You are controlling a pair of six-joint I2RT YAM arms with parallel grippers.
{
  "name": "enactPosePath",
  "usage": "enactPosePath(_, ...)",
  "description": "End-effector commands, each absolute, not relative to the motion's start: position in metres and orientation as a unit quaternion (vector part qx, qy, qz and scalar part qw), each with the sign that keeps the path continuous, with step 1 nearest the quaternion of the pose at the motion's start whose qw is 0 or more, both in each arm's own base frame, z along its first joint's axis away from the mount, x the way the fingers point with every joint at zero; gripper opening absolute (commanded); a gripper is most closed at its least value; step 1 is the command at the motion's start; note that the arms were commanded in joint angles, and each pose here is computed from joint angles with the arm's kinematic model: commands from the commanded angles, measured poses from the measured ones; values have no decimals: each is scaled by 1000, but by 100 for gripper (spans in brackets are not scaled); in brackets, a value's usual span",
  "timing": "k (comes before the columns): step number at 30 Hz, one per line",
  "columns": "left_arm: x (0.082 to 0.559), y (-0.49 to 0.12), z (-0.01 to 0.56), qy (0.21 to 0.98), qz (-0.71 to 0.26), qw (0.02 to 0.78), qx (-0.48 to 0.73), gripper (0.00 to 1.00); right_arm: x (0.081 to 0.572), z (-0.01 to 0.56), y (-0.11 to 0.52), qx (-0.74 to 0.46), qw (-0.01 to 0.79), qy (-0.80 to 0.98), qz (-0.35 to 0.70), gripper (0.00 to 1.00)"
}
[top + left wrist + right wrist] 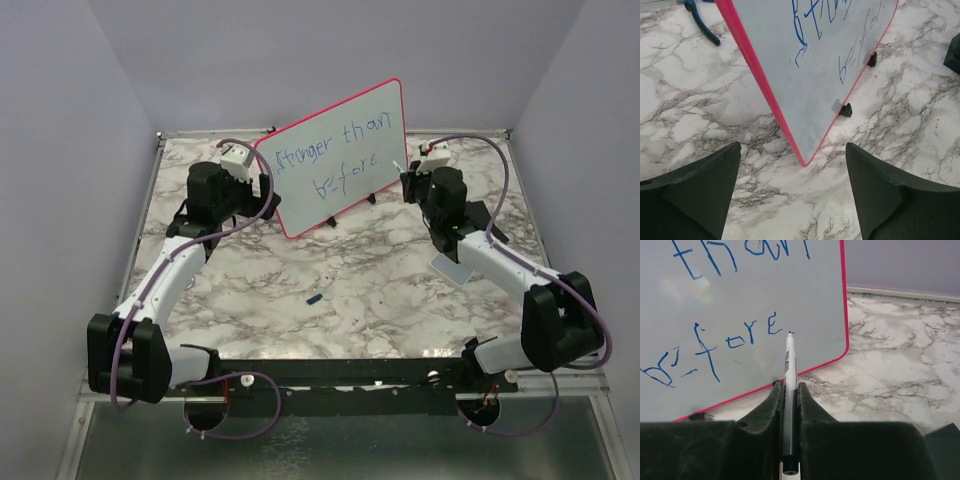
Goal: Write a sentence on the whiteboard
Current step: Write a sentence on the whiteboard, then close the whiteboard marker at the center of the board.
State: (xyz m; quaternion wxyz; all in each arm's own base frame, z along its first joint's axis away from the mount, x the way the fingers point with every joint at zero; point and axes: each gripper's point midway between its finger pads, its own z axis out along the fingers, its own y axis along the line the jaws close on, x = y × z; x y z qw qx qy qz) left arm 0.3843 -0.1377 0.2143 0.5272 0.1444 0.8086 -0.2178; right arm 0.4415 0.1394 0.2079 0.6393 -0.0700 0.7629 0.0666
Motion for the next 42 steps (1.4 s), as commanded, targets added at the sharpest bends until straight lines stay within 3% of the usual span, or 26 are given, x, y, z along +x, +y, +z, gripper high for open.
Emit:
enactPosePath(1,360,-121,213,816,-183,532,136,88,415,204,129,-55,612,786,72,1)
enactPosePath(6,325,-108,206,827,-169,523,120,88,390,207,131,-56,601,791,104,1)
enactPosePath(12,291,-115,203,831,-195,513,90,83,363,202,139,-64,567,809,142,1)
enactPosePath(19,257,-189,187,840,-235,473,126,79,338,198,136,-63,557,813,159,1)
enactPosePath(28,191,-259,97,880,-210,347,249,80,319,183,139,-70,546,814,183,1)
enactPosePath(42,187,-255,37,904,-163,289,271,69,315,178,137,-70,548,813,183,1)
